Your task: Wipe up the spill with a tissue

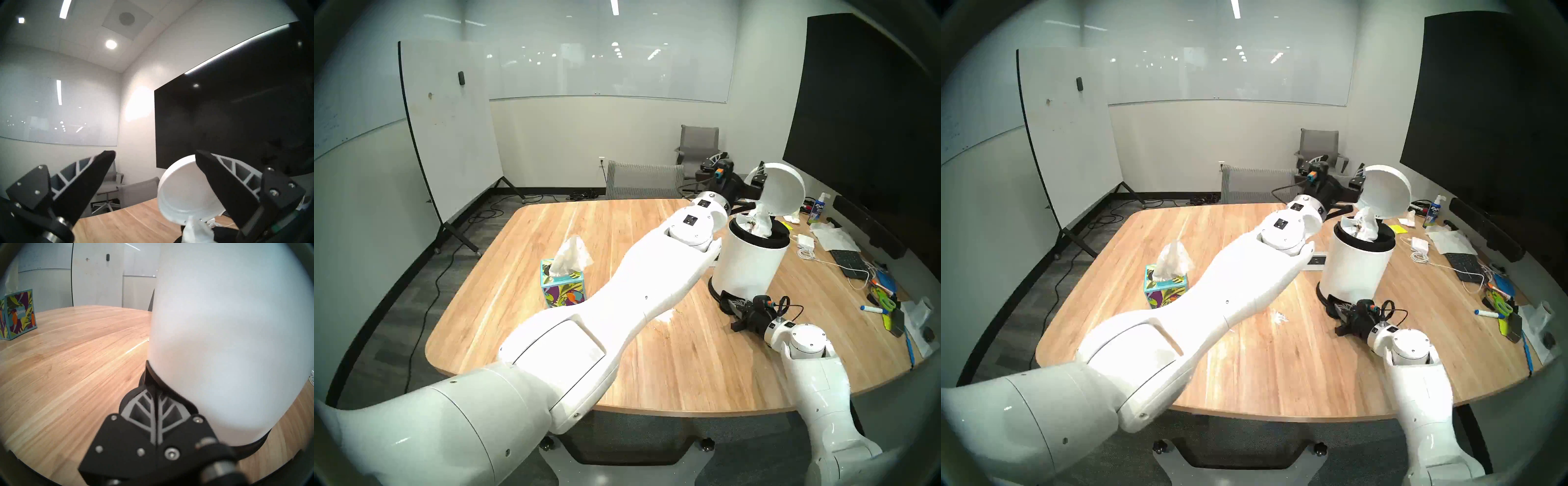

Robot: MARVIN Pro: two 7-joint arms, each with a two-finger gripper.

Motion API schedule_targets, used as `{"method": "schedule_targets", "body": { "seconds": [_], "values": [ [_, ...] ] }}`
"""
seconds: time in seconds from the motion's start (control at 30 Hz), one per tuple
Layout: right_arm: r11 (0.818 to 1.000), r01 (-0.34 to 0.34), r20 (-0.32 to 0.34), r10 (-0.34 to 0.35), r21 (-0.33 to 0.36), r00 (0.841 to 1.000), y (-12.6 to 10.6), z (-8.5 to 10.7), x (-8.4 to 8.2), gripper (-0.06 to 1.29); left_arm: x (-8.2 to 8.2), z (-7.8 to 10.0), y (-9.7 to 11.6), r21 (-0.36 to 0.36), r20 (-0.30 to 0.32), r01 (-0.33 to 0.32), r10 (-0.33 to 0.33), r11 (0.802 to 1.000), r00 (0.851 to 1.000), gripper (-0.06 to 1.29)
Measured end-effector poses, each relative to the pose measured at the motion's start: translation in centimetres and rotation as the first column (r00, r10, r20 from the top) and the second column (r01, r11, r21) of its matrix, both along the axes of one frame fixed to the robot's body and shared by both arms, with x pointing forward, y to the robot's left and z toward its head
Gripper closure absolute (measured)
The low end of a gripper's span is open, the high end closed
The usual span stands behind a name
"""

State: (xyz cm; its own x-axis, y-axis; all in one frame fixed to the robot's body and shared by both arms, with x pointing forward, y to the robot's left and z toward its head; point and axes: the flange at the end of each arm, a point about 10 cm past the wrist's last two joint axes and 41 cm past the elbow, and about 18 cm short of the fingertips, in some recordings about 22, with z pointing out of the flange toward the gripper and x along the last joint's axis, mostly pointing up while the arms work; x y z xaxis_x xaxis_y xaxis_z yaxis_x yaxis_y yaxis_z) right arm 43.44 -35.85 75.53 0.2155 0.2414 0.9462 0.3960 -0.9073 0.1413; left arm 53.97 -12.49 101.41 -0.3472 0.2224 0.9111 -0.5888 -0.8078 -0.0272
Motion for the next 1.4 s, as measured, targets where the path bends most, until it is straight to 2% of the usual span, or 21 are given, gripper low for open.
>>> {"method": "schedule_targets", "body": {
  "seconds": [0.2, 0.3, 0.43, 0.6, 0.67, 0.8, 1.0, 1.17, 1.4],
  "values": [
    [1.0, 0.003, 0.006, -0.003, 0.002, 1.0, 0.0, 0.0, 0.0, 1.25, 1.4, -4.4, 5.0, 0.027, -0.037, -0.094, 0.095, 0.995, 0.995, -0.03],
    [1.0, 0.004, 0.008, -0.004, 0.002, 1.0, 0.0, -0.1, -0.1, 1.25, 2.0, -5.6, 7.5, 0.033, -0.037, -0.139, 0.14, 0.99, 0.989, -0.03],
    [1.0, 0.006, 0.011, -0.006, 0.003, 1.0, 0.1, -0.1, -0.1, 1.25, 2.7, -6.2, 10.6, 0.03, -0.022, -0.194, 0.195, 0.981, 0.981, -0.03],
    [1.0, 0.007, 0.013, -0.007, 0.003, 1.0, 0.1, -0.1, -0.1, 1.25, 3.0, -7.1, 13.5, 0.03, -0.008, -0.243, 0.243, 0.97, 0.97, -0.03],
    [1.0, 0.008, 0.015, -0.009, 0.003, 1.0, 0.1, -0.1, -0.1, 1.25, 3.1, -8.5, 15.8, 0.041, -0.007, -0.281, 0.281, 0.959, 0.96, -0.03],
    [1.0, 0.01, 0.017, -0.01, 0.004, 1.0, 0.1, -0.1, -0.1, 1.25, 3.0, -10.2, 18.4, 0.058, -0.013, -0.322, 0.323, 0.945, 0.946, -0.03],
    [1.0, 0.012, 0.02, -0.012, 0.004, 1.0, 0.2, -0.2, -0.1, 1.25, 2.5, -13.3, 23.7, 0.093, -0.018, -0.404, 0.407, 0.91, 0.913, -0.03],
    [1.0, 0.013, 0.022, -0.013, 0.004, 1.0, 0.2, -0.2, -0.2, 1.25, 2.1, -14.5, 27.5, 0.105, -0.002, -0.461, 0.464, 0.881, 0.886, -0.03],
    [1.0, 0.015, 0.026, -0.015, 0.004, 1.0, 0.2, -0.2, -0.2, 1.25, 1.3, -14.8, 33.2, 0.101, 0.052, -0.543, 0.54, 0.834, 0.84, -0.03]
  ]
}}
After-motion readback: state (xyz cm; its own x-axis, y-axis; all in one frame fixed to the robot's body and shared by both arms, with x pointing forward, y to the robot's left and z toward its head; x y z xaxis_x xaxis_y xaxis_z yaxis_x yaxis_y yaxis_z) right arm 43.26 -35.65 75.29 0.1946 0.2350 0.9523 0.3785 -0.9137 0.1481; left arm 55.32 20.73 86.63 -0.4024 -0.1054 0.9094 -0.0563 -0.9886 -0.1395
